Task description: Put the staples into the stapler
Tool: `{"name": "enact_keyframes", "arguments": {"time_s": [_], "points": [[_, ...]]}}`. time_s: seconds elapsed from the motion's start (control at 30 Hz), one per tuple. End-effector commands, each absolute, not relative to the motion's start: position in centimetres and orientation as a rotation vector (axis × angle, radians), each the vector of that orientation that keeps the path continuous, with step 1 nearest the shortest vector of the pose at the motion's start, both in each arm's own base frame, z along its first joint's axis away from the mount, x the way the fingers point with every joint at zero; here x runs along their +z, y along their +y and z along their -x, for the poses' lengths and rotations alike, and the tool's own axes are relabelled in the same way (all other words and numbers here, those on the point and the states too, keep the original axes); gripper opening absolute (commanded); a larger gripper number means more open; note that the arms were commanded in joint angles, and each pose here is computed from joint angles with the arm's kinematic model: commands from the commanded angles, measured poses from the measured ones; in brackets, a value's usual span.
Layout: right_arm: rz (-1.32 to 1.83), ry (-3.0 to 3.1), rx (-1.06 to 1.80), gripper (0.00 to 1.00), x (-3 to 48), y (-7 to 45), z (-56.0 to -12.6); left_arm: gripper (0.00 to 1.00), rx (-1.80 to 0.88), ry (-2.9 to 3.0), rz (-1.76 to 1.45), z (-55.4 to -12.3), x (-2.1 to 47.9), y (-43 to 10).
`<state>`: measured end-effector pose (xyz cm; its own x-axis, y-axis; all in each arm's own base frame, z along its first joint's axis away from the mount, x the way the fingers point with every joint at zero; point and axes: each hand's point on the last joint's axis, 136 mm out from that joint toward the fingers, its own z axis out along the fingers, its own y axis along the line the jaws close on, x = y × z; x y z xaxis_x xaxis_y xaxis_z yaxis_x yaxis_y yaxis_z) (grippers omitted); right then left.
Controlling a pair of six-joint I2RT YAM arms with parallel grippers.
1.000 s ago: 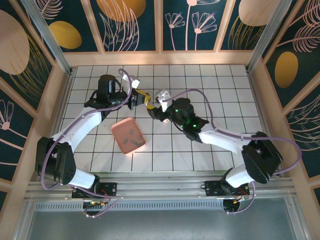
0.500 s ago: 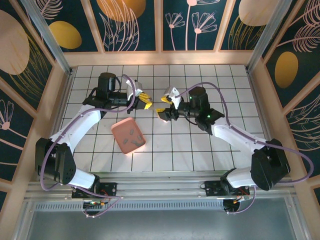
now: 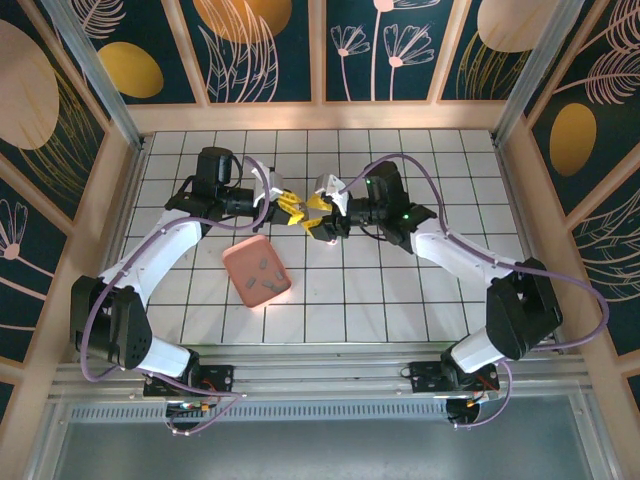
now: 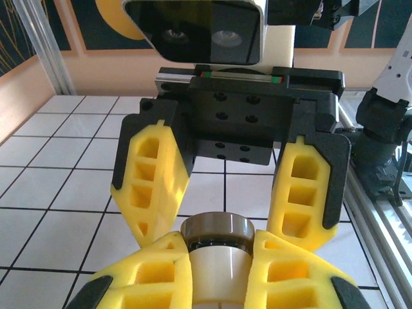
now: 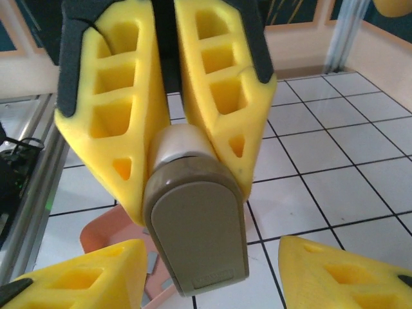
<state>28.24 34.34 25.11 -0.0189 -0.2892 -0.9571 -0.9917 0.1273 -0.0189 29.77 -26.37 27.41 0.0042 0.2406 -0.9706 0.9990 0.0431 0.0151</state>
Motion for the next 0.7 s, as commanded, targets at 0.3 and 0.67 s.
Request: {"name": "enact_keyframes", "arguments": {"time_s": [0.3, 0.67], "points": [[1.39, 1.413, 1.077, 0.44, 26.2, 34.8, -27.7, 0.0, -1.09, 1.287, -1.395, -28.7, 29.4, -26.6], [1.296, 1.452, 1.006, 0.17, 26.1, 33.4, -28.7, 0.59, -1.026, 1.334, -1.353, -29.4, 29.6, -26.3]]}}
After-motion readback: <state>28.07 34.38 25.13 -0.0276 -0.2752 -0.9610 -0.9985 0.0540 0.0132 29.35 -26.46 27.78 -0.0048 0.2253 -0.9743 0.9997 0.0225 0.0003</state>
